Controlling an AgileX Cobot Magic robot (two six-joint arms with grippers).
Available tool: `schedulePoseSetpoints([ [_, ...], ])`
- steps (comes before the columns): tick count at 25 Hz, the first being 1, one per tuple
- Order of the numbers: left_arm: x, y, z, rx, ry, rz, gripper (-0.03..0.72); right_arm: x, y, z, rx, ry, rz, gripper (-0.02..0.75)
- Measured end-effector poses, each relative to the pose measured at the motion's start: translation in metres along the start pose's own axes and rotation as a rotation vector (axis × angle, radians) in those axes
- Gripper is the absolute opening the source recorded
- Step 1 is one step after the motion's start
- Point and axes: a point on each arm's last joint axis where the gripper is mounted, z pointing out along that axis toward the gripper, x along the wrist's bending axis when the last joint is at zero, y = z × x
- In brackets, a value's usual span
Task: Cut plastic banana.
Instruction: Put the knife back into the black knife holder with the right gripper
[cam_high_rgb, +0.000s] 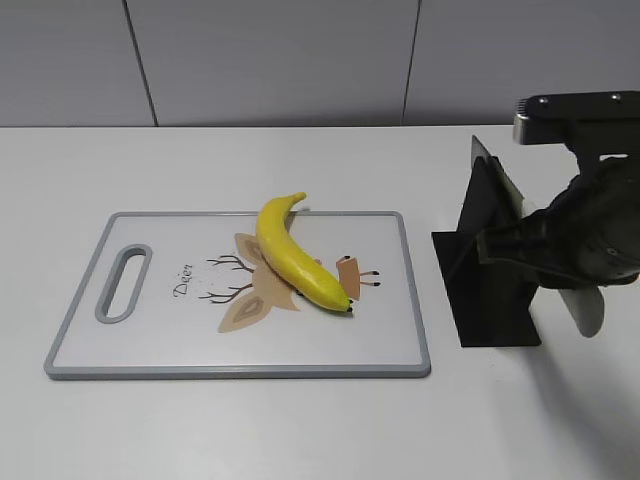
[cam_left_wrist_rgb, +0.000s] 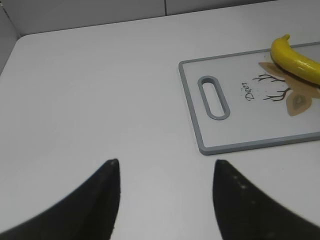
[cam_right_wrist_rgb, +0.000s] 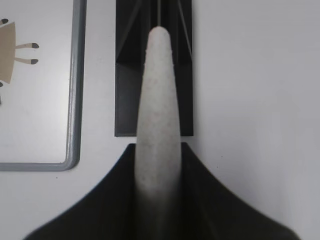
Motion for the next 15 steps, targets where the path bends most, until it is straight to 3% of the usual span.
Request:
schedulePoseSetpoints([
  [12,0.000,0.000,0.000,0.000,0.000,0.000,0.575,0.003,-0.003,0.011,0.046,-0.016,0.006,0.187],
  [15,0.000,0.000,0.000,0.000,0.000,0.000,0.575,0.003,-0.004,0.012,0.048,-0.017,0.006,0.306],
])
